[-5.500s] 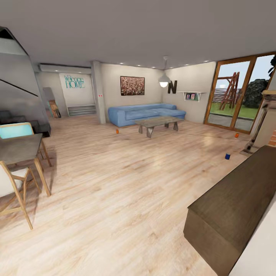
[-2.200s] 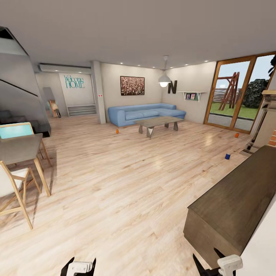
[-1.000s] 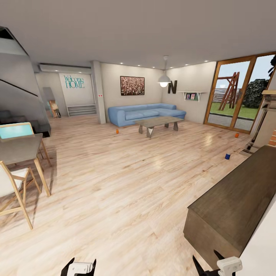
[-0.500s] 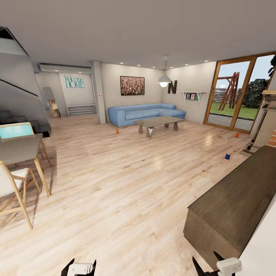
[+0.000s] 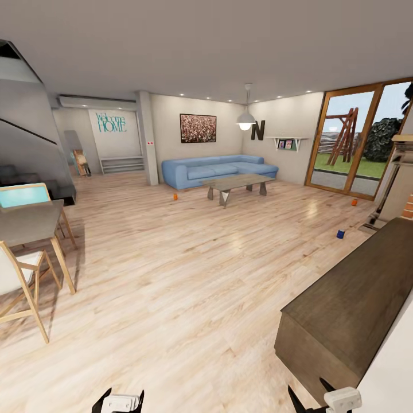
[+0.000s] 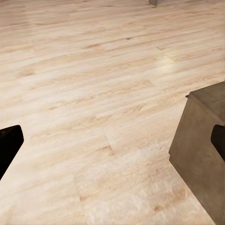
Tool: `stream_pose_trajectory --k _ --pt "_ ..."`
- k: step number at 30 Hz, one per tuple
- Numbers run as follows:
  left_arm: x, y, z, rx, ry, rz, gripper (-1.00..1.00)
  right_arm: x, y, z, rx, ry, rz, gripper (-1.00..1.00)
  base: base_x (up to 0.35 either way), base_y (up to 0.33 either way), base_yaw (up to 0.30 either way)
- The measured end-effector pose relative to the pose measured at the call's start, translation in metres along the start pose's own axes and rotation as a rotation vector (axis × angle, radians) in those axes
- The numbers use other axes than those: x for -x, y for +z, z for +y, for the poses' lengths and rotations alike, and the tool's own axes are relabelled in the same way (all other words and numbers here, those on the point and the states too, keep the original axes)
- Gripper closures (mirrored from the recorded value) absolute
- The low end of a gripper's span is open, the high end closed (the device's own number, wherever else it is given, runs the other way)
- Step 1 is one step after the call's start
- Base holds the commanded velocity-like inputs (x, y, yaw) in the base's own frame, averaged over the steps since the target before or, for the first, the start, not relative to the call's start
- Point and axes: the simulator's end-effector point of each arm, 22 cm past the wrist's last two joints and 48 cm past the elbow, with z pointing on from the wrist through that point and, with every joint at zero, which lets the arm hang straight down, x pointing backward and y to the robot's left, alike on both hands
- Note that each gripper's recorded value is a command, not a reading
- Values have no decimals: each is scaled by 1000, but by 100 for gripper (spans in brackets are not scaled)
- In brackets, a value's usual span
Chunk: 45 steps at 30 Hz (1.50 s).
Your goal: Put the three can of soda from the living room inside the tash can in the kitchen.
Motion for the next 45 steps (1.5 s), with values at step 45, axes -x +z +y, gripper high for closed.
stream_pose_trajectory --k 45 --pt "6 0 -1 -5 3 -13 -100 -13 0 2 9 20 24 -100 -153 218 -81"
